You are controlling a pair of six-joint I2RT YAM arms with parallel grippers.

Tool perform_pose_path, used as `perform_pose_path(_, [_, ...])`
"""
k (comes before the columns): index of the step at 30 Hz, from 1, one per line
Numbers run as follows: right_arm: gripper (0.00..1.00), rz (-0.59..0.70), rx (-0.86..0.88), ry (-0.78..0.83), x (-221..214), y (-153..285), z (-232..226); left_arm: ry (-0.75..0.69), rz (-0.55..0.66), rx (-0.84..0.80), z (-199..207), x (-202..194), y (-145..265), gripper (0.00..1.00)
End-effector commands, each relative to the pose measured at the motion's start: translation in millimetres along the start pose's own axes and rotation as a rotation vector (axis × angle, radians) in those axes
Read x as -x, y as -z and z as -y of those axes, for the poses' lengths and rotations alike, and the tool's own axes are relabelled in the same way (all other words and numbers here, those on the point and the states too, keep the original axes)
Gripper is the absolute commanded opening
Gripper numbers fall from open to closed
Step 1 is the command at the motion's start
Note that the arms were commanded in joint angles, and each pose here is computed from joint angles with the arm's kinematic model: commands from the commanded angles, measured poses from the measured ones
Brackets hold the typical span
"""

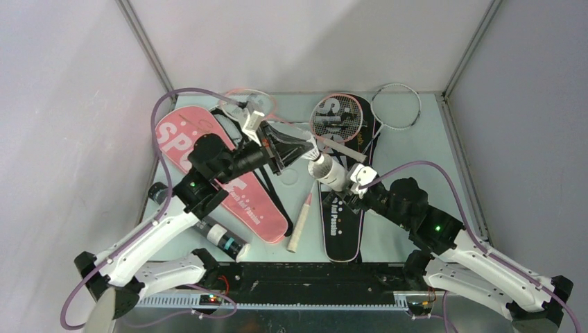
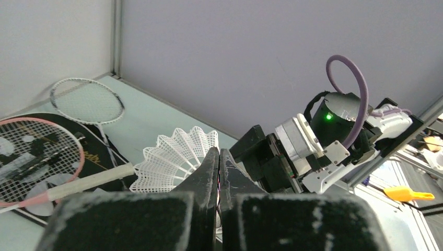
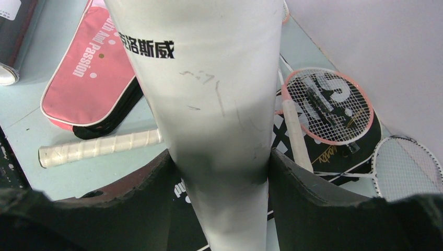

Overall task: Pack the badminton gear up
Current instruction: Place the shuttlecock at the shuttle tube.

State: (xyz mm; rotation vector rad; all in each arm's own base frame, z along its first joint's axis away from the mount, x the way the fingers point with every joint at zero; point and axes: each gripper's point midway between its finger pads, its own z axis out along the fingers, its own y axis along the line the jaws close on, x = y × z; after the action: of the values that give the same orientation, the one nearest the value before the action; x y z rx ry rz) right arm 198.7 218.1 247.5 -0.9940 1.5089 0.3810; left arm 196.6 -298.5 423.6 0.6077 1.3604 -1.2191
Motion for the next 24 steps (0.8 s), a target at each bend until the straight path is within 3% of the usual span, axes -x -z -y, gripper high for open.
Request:
perform_pose_path(1, [0.53, 0.115, -0.042, -0.022, 40, 3, 12, 0.003, 0.024, -0.058, 16, 0, -9, 0.0])
perform_pose_path(2, [0.53, 0.116, -0.044, -0.019, 41, 3, 13, 0.011, 0.011, -0.06, 16, -6, -12, 0.01])
perform_pose_path(4, [0.53, 0.113, -0.046, -0.012, 41, 2, 14, 0.036, -0.002, -0.065, 16, -13, -14, 0.13])
perform_pose_path(7, [0.53, 0.114, -0.041, -0.005, 42, 3, 14, 0.057, -0.027, -0.055, 15, -19, -12, 0.5])
perform_pose_path(9, [0.53, 0.118, -0.033, -0.002, 43, 5, 12, 0.068, -0.041, 0.001, 9, -19, -8, 0.64])
perform_pose_path(11, [0.53, 0.121, -0.025, 0.001, 43, 7, 11, 0.067, -0.046, 0.051, 4, -15, -3, 0.72])
perform_pose_path(16, [0.53, 0.133, 0.0, 0.021, 45, 11, 7, 0.049, -0.116, 0.199, -14, -15, 11, 0.76])
perform_pose_path(24, [0.53, 0.159, 0.023, 0.035, 50, 16, 4, 0.043, -0.272, 0.222, -16, -27, 11, 0.75])
